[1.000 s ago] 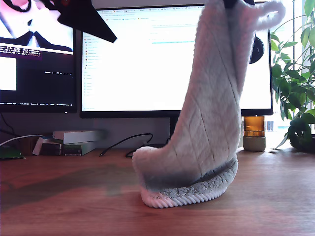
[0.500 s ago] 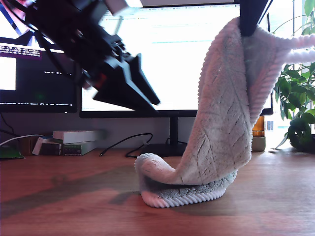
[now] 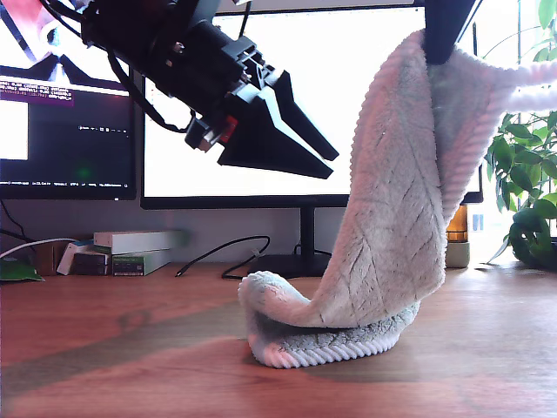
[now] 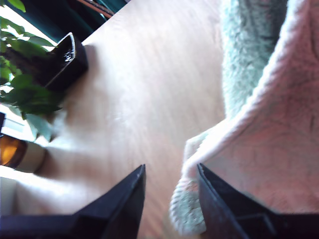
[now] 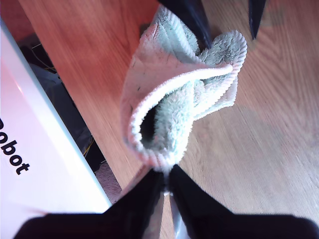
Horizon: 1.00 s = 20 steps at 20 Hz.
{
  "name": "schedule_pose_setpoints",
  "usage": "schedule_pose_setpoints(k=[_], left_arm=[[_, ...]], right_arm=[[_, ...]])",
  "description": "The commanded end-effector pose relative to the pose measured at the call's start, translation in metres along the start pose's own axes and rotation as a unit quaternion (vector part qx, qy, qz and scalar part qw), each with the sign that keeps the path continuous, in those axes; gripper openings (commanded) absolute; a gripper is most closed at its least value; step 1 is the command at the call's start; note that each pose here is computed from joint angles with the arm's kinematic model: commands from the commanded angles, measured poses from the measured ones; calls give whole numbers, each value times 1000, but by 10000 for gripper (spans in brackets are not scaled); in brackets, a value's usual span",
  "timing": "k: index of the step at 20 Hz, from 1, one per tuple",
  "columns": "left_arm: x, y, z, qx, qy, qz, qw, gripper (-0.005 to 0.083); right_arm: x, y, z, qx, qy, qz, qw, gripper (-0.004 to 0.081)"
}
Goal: Fold the tea towel to a neat square and place it to the right
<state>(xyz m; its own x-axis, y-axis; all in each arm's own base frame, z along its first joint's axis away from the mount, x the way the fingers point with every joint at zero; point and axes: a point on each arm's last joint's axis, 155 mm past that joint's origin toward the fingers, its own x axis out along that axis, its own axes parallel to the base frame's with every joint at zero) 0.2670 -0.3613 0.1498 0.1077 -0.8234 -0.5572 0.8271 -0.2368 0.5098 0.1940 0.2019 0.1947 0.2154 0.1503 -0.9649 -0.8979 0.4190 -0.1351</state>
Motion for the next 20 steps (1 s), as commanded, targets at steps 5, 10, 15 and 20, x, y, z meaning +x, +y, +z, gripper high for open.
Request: schedule_pose_setpoints(k=[5, 10, 15, 20], left_arm=[[18, -30, 5, -8, 4, -45, 999, 281], [23, -45, 5, -2, 26, -64, 998, 263], [22, -49, -8, -10, 60, -69, 996, 96], [16, -42, -31, -18, 111, -51, 992, -6]], right_arm=[[3, 2, -2, -3, 4, 3, 1000, -11], [3, 1, -2, -3, 4, 2, 1000, -11], [3, 1, -2, -2, 4, 2, 1000, -11], [3, 1, -2, -2, 4, 1, 1000, -11]])
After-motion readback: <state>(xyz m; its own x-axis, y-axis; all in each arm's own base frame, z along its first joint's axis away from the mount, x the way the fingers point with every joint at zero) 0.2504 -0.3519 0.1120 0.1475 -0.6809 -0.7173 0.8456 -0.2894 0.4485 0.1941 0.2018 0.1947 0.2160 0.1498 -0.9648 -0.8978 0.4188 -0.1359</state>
